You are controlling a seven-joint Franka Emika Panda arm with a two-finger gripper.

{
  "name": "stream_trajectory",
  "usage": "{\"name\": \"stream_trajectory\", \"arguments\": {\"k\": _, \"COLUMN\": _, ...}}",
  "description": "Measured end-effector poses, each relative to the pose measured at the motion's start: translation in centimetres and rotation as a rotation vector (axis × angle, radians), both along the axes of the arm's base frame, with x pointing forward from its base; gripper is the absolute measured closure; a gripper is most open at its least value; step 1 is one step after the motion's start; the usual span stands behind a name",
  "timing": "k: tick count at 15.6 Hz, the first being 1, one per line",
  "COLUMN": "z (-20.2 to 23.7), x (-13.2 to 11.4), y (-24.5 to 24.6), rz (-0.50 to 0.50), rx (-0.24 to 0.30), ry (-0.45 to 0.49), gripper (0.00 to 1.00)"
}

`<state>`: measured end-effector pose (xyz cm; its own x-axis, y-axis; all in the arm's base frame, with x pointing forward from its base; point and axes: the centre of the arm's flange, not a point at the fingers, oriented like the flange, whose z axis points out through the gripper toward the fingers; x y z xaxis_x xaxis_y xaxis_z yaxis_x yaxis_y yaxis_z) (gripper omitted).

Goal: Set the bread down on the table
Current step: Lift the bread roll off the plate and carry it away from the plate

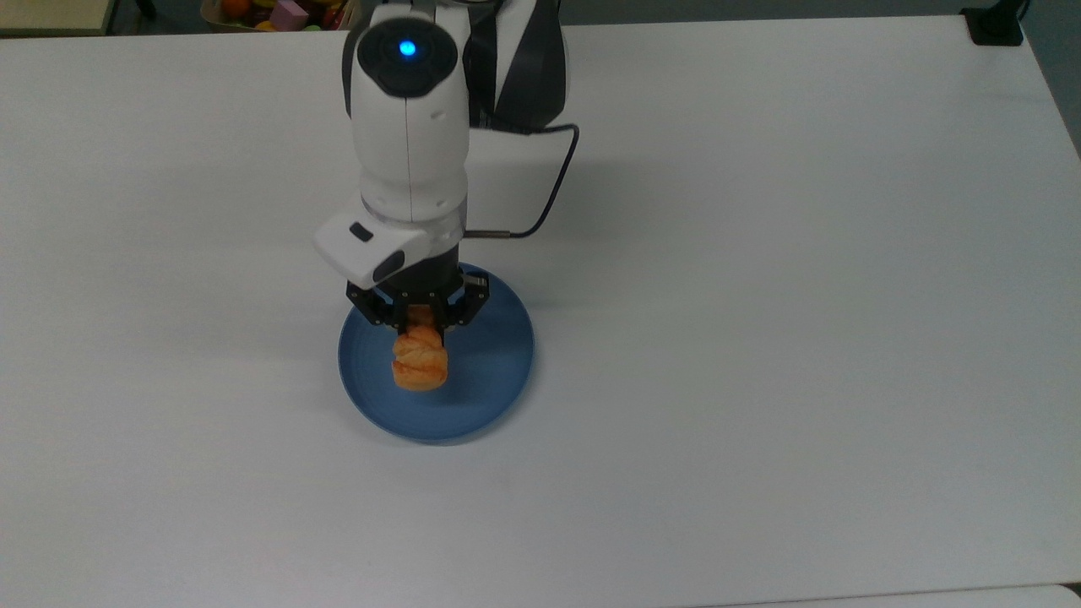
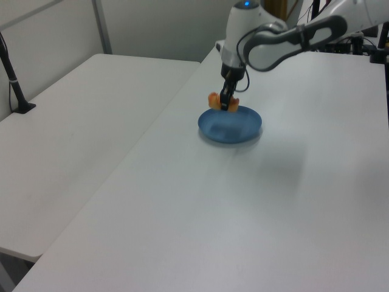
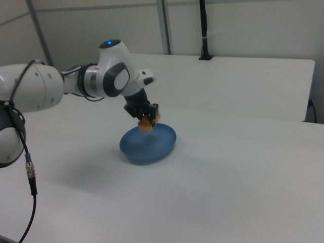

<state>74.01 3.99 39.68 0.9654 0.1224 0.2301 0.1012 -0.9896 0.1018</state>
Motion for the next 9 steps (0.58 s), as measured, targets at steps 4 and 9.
{"name": "stream_trajectory", "arguments": {"k": 4, "z": 5.8, "x": -2.2, "y": 0.4, "rz": -0.002, "rx": 0.007, "ry": 0.007, "gripper": 0.63}}
{"name": "stream_trajectory", "arguments": {"k": 9, "z": 9.1, "x": -5.1, "y": 1.7, "rz": 0.015, "rx": 0.019, "ry": 0.018, "gripper": 0.63}}
